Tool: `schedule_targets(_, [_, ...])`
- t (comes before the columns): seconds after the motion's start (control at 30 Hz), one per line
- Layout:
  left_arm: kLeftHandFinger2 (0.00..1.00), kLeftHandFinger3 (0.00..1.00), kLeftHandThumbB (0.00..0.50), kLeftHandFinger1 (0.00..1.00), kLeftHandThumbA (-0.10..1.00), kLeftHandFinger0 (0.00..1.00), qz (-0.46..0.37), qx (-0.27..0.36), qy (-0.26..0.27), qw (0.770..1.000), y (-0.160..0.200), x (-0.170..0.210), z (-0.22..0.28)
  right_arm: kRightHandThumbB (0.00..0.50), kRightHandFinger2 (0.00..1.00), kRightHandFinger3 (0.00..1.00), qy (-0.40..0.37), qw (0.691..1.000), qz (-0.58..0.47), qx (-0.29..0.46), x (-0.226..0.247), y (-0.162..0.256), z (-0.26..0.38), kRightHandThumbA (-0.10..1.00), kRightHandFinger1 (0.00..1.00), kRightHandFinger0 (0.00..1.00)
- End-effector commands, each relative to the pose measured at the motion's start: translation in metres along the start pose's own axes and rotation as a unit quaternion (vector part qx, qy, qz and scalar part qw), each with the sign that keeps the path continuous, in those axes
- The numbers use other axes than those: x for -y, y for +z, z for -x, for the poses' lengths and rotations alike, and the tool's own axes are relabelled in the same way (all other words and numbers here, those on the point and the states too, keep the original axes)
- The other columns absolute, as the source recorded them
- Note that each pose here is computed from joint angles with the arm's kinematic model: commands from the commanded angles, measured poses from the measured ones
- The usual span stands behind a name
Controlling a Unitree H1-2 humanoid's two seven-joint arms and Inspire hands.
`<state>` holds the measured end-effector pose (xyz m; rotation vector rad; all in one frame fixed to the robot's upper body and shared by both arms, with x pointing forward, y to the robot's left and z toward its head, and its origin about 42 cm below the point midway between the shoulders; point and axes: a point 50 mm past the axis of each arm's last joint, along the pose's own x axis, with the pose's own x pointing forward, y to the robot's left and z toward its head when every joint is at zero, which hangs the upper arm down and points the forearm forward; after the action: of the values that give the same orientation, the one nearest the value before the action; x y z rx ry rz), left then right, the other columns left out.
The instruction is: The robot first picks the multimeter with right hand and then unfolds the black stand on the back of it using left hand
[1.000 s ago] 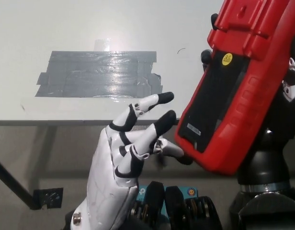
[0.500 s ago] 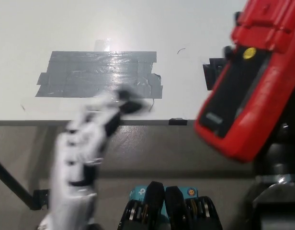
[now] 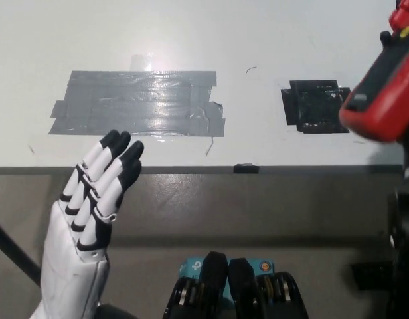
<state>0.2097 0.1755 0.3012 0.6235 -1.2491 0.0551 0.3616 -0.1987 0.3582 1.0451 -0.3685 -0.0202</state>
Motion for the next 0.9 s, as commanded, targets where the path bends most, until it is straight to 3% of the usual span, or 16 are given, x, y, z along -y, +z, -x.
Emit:
schedule_targets(0.0, [1.0, 1.0, 0.432, 1.0, 1.0, 1.0, 0.041, -0.031, 0.005, 0.999, 0.006, 0.001, 0.009, 0.106, 0.88, 0.7, 0.069, 0.984, 0.136, 0.091, -0.013, 0.002, -0.051, -0.1, 0.22, 0.0])
schedule_targets(0.03, [1.0, 1.0, 0.454, 1.0, 1.0, 1.0, 0.026, -0.033, -0.002, 0.999, 0.005, -0.001, 0.011, 0.115, 0.81, 0.69, 0.063, 0.979, 0.169, 0.093, -0.011, -0.001, -0.059, -0.1, 0.2, 0.0])
schedule_targets(0.07, [1.0, 1.0, 0.472, 1.0, 1.0, 1.0, 0.016, -0.035, -0.009, 0.999, 0.005, -0.001, 0.015, 0.135, 0.66, 0.67, 0.056, 0.971, 0.211, 0.1, -0.01, -0.004, -0.07, -0.1, 0.13, 0.0])
schedule_targets(0.13, [1.0, 1.0, 0.461, 1.0, 1.0, 1.0, -0.004, -0.038, -0.02, 0.999, 0.002, -0.001, 0.023, 0.167, 0.48, 0.61, 0.046, 0.946, 0.299, 0.119, -0.011, -0.012, -0.09, -0.1, 0.01, 0.0])
schedule_targets(0.17, [1.0, 1.0, 0.41, 1.0, 1.0, 1.0, -0.016, -0.039, -0.022, 0.999, 0.001, 0.0, 0.028, 0.144, 0.49, 0.64, 0.059, 0.923, 0.358, 0.13, -0.013, -0.017, -0.105, -0.1, 0.02, 0.0])
schedule_targets(0.27, [1.0, 1.0, 0.387, 1.0, 1.0, 1.0, -0.011, -0.053, -0.035, 0.998, 0.001, 0.003, 0.039, 0.156, 0.59, 0.84, 0.05, 0.865, 0.472, 0.165, -0.009, -0.032, -0.137, -0.1, 0.07, 0.0])
schedule_targets(0.3, [1.0, 1.0, 0.369, 1.0, 1.0, 1.0, -0.01, -0.056, -0.04, 0.998, 0.0, 0.004, 0.042, 0.152, 0.58, 0.77, 0.048, 0.847, 0.503, 0.166, -0.007, -0.037, -0.149, -0.1, 0.07, 0.0])
schedule_targets(0.37, [1.0, 1.0, 0.345, 1.0, 1.0, 1.0, -0.013, -0.055, -0.046, 0.997, -0.001, 0.006, 0.045, 0.147, 0.36, 0.61, 0.054, 0.831, 0.527, 0.17, -0.006, -0.04, -0.159, -0.1, 0.03, 0.0])
schedule_targets(0.4, [1.0, 1.0, 0.329, 1.0, 1.0, 1.0, -0.018, -0.054, -0.048, 0.997, -0.003, 0.007, 0.046, 0.145, 0.2, 0.49, 0.057, 0.812, 0.555, 0.171, -0.006, -0.045, -0.168, -0.1, 0.0, 0.0])
schedule_targets(0.43, [1.0, 1.0, 0.32, 1.0, 1.0, 1.0, -0.022, -0.052, -0.051, 0.997, -0.004, 0.007, 0.046, 0.14, 0.25, 0.55, 0.059, 0.79, 0.586, 0.17, -0.005, -0.05, -0.177, -0.1, 0.01, 0.0])
schedule_targets(0.5, [1.0, 1.0, 0.31, 1.0, 1.0, 1.0, -0.031, -0.049, -0.055, 0.997, -0.004, 0.007, 0.046, 0.151, 0.48, 0.66, 0.056, 0.755, 0.63, 0.171, -0.002, -0.055, -0.186, -0.1, 0.08, 0.0])
schedule_targets(0.53, [1.0, 1.0, 0.31, 1.0, 1.0, 1.0, -0.031, -0.048, -0.056, 0.997, -0.004, 0.007, 0.046, 0.153, 0.52, 0.68, 0.054, 0.742, 0.647, 0.167, -0.001, -0.059, -0.191, -0.1, 0.11, 0.0])
schedule_targets(0.6, [1.0, 1.0, 0.308, 1.0, 1.0, 1.0, -0.031, -0.05, -0.055, 0.997, -0.003, 0.009, 0.046, 0.157, 0.54, 0.71, 0.058, 0.732, 0.661, 0.152, 0.002, -0.066, -0.199, -0.1, 0.12, 0.0])
schedule_targets(0.7, [1.0, 1.0, 0.307, 1.0, 1.0, 1.0, -0.03, -0.049, -0.057, 0.997, -0.003, 0.01, 0.047, 0.151, 0.43, 0.69, 0.066, 0.714, 0.681, 0.151, 0.002, -0.071, -0.204, -0.1, 0.0, 0.0])
schedule_targets(0.87, [1.0, 1.0, 0.317, 1.0, 1.0, 1.0, -0.03, -0.052, -0.07, 0.996, 0.001, 0.011, 0.051, 0.115, 0.63, 0.74, 0.063, 0.689, 0.704, 0.158, 0.0, -0.082, -0.207, -0.1, 0.14, 0.0])
